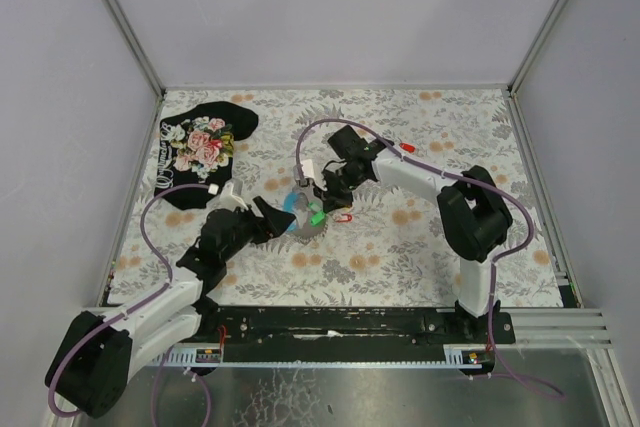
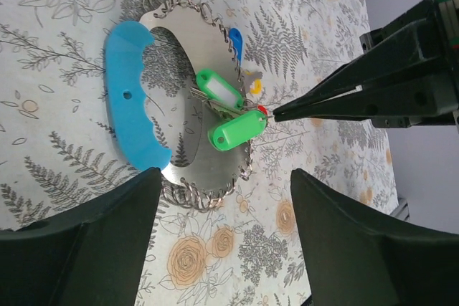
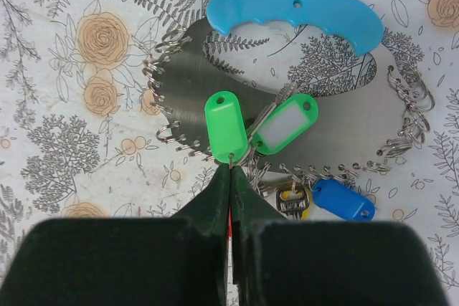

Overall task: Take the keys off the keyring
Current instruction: Pick up the key from the keyring.

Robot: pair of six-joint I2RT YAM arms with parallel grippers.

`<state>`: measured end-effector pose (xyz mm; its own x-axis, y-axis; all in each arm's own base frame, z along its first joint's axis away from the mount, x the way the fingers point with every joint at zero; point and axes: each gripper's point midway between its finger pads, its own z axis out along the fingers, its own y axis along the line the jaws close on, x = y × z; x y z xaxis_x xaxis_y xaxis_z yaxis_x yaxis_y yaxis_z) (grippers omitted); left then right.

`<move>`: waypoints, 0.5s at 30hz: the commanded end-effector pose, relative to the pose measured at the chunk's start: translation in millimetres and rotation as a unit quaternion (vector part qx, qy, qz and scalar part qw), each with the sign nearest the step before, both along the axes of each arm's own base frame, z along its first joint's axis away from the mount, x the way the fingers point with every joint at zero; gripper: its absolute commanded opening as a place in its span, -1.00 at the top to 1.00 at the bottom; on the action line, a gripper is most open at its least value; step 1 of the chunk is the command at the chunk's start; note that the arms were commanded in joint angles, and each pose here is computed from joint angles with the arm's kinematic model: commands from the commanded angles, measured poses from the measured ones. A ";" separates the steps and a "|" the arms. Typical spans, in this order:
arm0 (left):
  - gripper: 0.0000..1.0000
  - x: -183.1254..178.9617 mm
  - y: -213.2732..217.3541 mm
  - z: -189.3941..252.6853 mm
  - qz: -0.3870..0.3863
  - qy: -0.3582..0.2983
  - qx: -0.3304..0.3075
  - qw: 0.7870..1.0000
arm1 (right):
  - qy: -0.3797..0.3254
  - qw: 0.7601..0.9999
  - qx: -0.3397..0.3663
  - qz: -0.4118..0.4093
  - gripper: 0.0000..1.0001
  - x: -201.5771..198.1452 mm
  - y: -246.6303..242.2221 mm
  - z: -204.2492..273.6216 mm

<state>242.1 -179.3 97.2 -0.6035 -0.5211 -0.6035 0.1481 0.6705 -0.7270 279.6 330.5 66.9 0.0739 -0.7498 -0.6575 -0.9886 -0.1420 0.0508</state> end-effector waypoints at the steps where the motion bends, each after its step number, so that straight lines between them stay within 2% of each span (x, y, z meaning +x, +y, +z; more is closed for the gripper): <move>1: -0.34 1.9 -12.2 25.4 -0.038 -0.048 -0.019 0.998 | 0.019 0.998 0.049 -0.027 1.00 -1.9 8.9 43.6; 3: -0.17 -0.6 -15.5 28.8 -0.053 -0.054 -0.018 0.997 | 0.029 0.997 0.058 -0.042 1.00 -0.7 9.8 50.9; 5: -0.09 -3.1 -18.0 30.1 -0.067 -0.057 -0.013 0.996 | 0.042 0.995 0.068 -0.056 1.00 -0.8 11.7 58.9; 12: -0.12 -0.3 -25.8 42.0 -0.102 -0.081 0.010 0.991 | 0.063 0.992 0.082 -0.070 1.00 -7.5 13.4 74.2; 15: -0.05 6.7 -29.5 41.7 -0.117 -0.082 0.036 0.989 | 0.071 0.991 0.082 -0.072 1.00 -11.1 12.2 76.8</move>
